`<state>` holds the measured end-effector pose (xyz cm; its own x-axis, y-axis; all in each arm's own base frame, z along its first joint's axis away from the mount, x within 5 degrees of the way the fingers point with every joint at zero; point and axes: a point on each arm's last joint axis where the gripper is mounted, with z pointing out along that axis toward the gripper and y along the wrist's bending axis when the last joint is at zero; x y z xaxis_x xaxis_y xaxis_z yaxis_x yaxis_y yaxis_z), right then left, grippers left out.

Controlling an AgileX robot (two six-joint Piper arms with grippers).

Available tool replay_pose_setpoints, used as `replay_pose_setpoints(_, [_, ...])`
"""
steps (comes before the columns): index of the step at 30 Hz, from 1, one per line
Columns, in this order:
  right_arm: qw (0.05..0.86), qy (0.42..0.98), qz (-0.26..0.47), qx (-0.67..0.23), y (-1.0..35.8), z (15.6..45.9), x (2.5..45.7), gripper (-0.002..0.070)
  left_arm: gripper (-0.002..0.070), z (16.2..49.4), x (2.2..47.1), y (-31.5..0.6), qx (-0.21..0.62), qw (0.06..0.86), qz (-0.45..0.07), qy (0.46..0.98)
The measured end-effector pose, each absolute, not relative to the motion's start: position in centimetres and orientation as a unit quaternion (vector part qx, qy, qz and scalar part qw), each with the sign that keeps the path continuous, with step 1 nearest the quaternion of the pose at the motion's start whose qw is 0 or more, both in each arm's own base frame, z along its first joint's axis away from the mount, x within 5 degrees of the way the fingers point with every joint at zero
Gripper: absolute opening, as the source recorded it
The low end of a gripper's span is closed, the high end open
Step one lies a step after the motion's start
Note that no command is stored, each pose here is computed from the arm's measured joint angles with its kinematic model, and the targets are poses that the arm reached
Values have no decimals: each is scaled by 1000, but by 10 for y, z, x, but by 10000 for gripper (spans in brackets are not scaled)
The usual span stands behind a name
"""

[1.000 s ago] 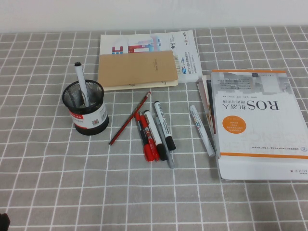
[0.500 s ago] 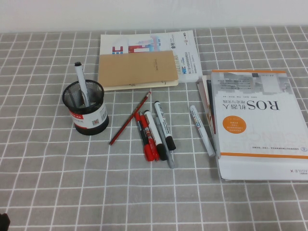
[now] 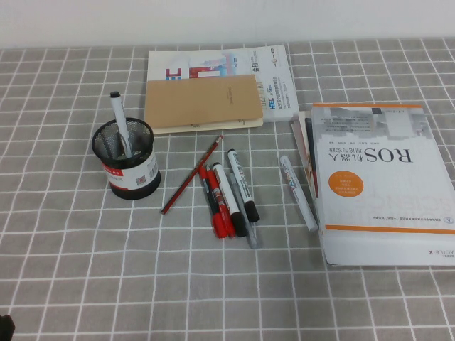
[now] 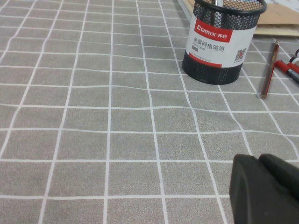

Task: Put the pen into the pen holder
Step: Pick up the pen on the table

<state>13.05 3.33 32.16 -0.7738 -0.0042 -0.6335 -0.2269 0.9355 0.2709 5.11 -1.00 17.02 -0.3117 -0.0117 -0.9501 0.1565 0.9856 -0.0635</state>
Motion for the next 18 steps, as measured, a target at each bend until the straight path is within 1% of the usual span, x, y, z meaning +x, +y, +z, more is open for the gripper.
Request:
replay_pose_setpoints(5, [193, 964, 149, -101, 40, 322, 186, -12, -5, 170, 51, -10, 45, 585, -72, 807])
replay_pose_setpoints(7, [149, 973, 122, -125, 51, 319, 206, -13, -5, 170, 51, -10, 45, 585, -72, 807])
replay_pose_setpoints(10, [111, 979, 56, -163, 73, 312, 235, -12, -5, 170, 51, -10, 45, 585, -72, 807])
replay_pose_setpoints(12, [98, 977, 30, -188, 91, 305, 254, -12, -5, 170, 51, -10, 45, 585, -72, 807])
replay_pose_setpoints(15, [84, 974, 25, -209, 118, 295, 280, -12, -5, 170, 51, -10, 45, 585, -72, 807])
replay_pose_setpoints(18, [91, 969, 35, -228, 144, 295, 301, -13, -5, 170, 51, -10, 45, 585, -72, 807])
